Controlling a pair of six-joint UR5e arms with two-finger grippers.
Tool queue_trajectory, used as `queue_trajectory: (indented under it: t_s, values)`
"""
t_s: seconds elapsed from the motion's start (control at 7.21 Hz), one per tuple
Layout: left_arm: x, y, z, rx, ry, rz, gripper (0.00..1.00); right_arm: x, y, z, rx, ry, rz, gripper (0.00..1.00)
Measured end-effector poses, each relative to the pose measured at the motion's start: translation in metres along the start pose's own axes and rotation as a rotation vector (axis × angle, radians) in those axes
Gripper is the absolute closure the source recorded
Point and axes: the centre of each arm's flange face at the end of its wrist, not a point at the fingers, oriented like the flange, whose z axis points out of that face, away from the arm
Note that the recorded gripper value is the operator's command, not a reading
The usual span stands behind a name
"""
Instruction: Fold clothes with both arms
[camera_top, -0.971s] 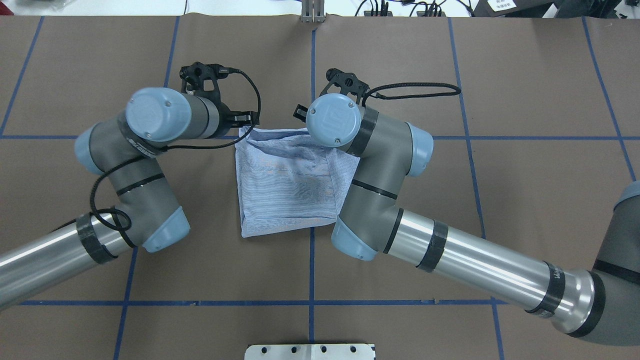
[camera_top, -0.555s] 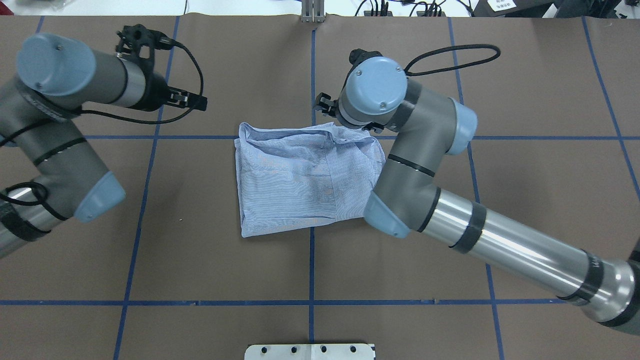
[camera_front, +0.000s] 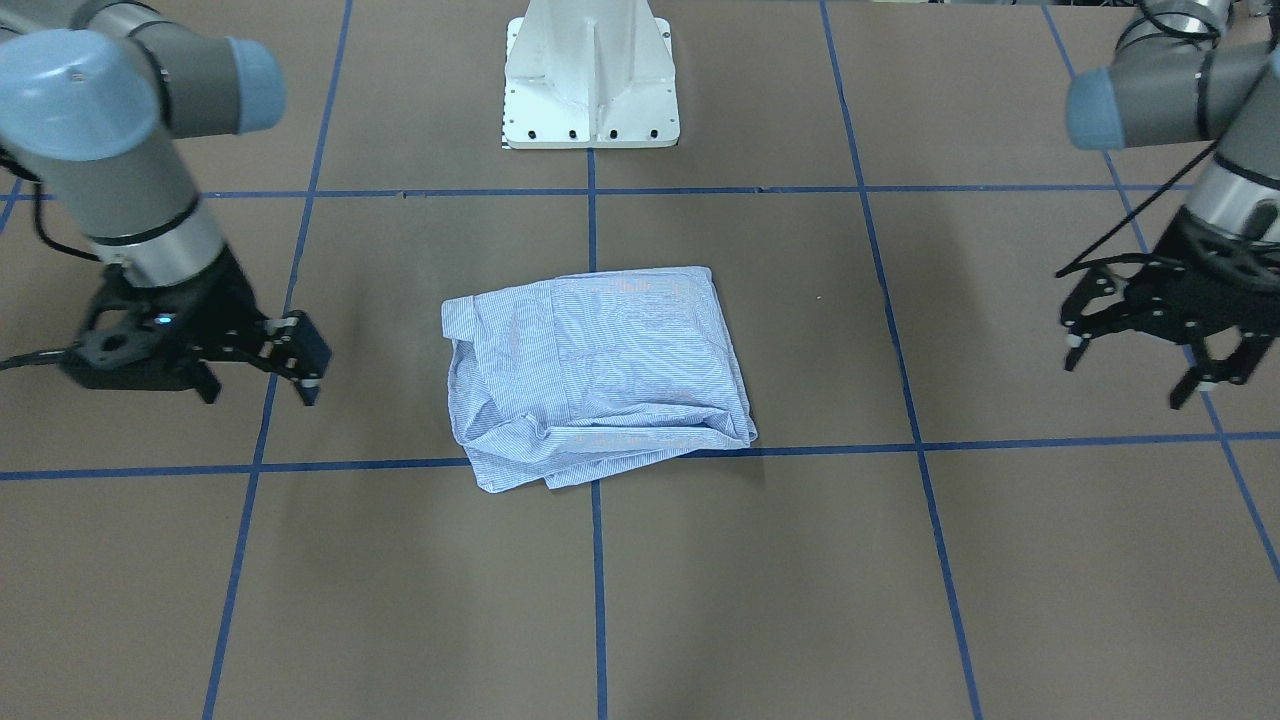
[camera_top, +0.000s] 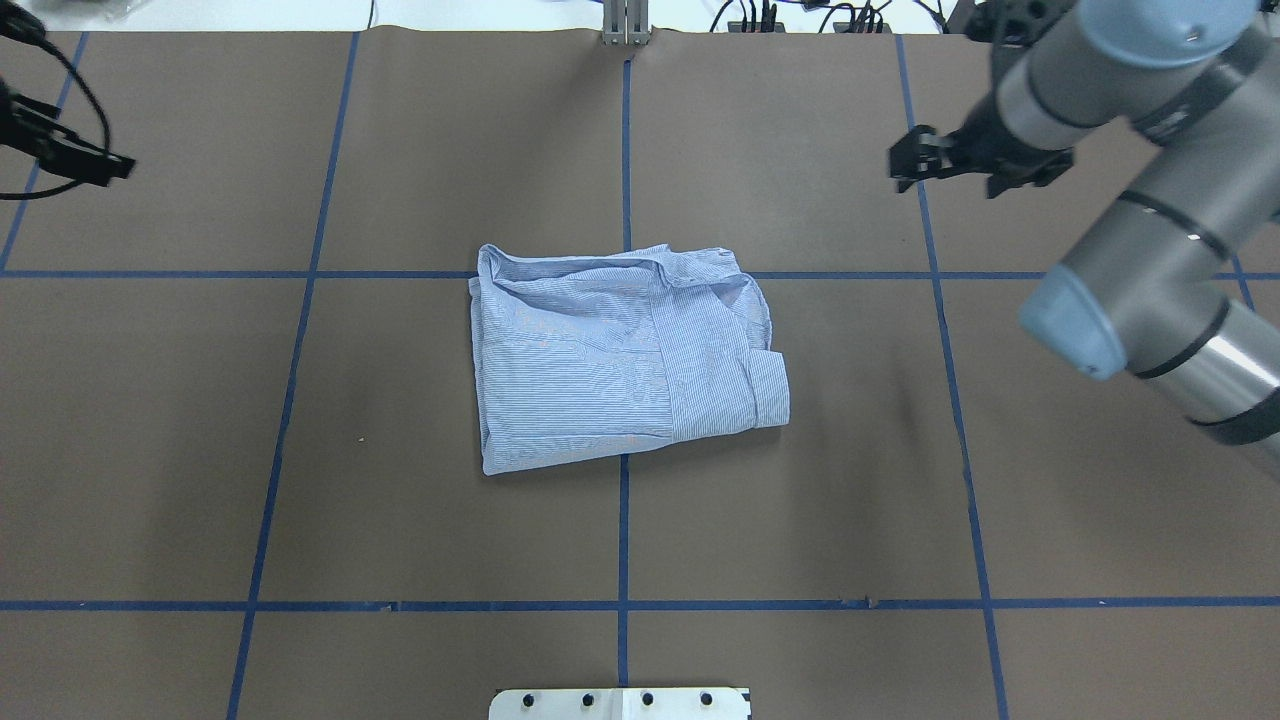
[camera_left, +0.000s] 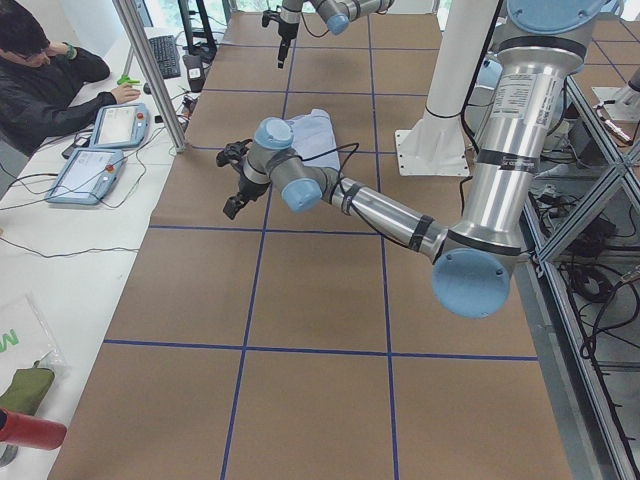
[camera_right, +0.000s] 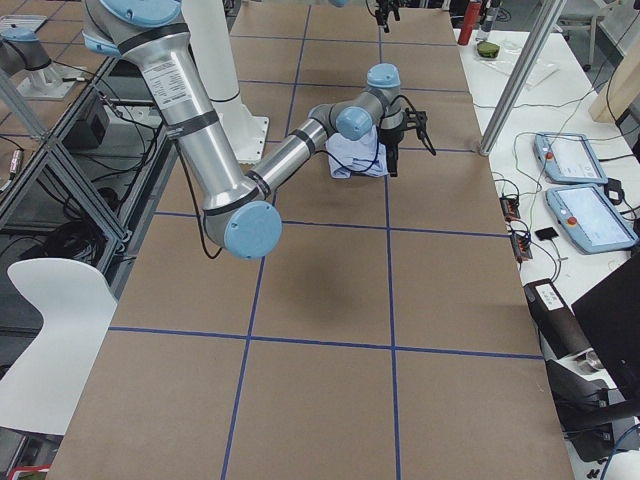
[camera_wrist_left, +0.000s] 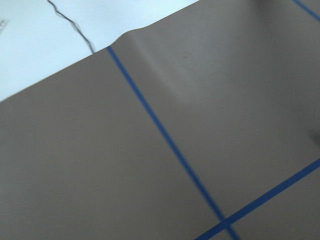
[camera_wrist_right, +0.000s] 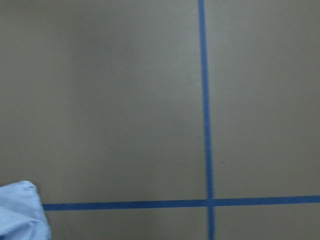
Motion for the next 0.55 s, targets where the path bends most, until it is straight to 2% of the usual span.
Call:
queue_trajectory:
  t_s: [0.28, 0.42, 0.55]
  values:
    - [-0.091, 0.039, -0.046, -0.078, -0.086, 0.121, 0.00, 0.181, -0.003, -0.030, -0.068, 0.007, -0.168, 0.00]
    - [-0.121, 0.070, -0.063, -0.106, -0.086, 0.128, 0.00, 0.269, 0.014, -0.046, -0.083, 0.008, -0.233, 0.00]
    - [-0.134, 0.105, -0.070, -0.122, -0.040, 0.095, 0.00, 0.339, 0.042, -0.055, -0.097, 0.014, -0.257, 0.00]
